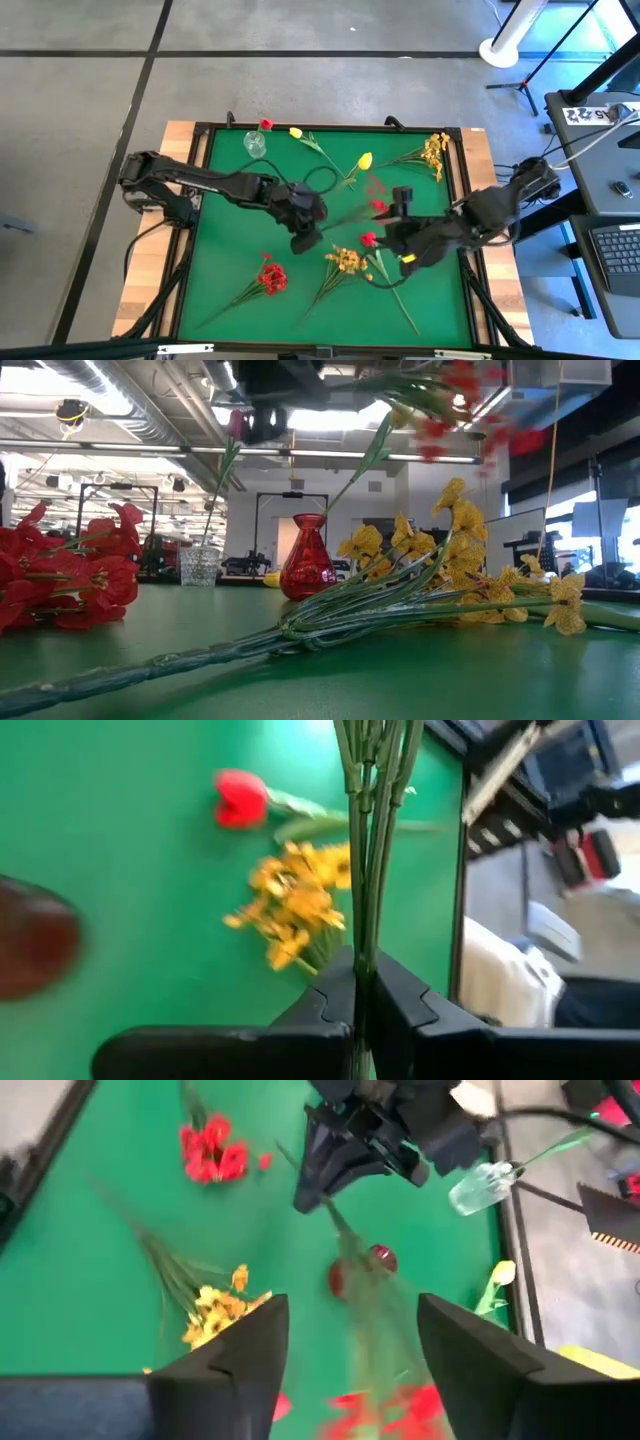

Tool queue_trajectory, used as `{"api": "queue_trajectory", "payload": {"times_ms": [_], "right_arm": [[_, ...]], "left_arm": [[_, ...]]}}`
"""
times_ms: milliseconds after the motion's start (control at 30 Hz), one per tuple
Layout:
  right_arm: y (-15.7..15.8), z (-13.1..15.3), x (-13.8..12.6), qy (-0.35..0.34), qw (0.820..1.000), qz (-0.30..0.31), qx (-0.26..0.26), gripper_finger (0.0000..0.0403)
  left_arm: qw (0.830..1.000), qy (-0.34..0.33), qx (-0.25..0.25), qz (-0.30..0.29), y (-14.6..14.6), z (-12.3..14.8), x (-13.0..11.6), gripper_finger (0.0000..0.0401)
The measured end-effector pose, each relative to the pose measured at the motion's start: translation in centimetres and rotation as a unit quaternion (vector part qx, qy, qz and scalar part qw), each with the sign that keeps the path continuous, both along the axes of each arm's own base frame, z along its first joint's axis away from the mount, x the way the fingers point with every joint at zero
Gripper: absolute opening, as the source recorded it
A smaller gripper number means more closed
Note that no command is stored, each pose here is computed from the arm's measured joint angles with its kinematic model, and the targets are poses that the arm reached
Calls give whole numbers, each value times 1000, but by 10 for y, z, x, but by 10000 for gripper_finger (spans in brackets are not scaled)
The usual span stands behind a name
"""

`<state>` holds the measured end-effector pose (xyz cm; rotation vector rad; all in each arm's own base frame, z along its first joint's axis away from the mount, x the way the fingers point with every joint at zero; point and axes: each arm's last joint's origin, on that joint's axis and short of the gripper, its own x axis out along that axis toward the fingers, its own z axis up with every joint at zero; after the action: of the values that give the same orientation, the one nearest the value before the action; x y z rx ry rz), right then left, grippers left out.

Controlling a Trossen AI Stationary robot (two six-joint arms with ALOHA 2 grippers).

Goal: Sort flowers into vase by color
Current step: Put the right red flowers into the transparent flower vase

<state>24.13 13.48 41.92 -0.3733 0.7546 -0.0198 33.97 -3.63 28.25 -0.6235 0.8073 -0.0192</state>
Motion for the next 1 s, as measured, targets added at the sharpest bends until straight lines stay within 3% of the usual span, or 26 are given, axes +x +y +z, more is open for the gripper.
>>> {"api": "queue_trajectory", "payload": {"times_ms": [133,267,400,533,733,1000], "right_arm": [[8,21,-17,-42,999,-8,-31,232],[16,38,-40,-99,993,-16,-64,223],[22,45,-59,-145,985,-31,-87,214],[27,47,-66,-163,981,-39,-93,209],[35,30,-62,-170,977,-53,-117,209],[38,-20,-51,-153,979,-78,-107,209]], "left_arm": [[997,-56,57,17,-1,36,-27,5],[982,-128,131,42,-5,76,-64,5],[949,-196,230,91,-7,108,-99,4],[904,-237,319,157,-2,128,-123,4],[839,-253,420,237,13,117,-137,4],[768,-328,465,294,48,83,-162,4]]}}
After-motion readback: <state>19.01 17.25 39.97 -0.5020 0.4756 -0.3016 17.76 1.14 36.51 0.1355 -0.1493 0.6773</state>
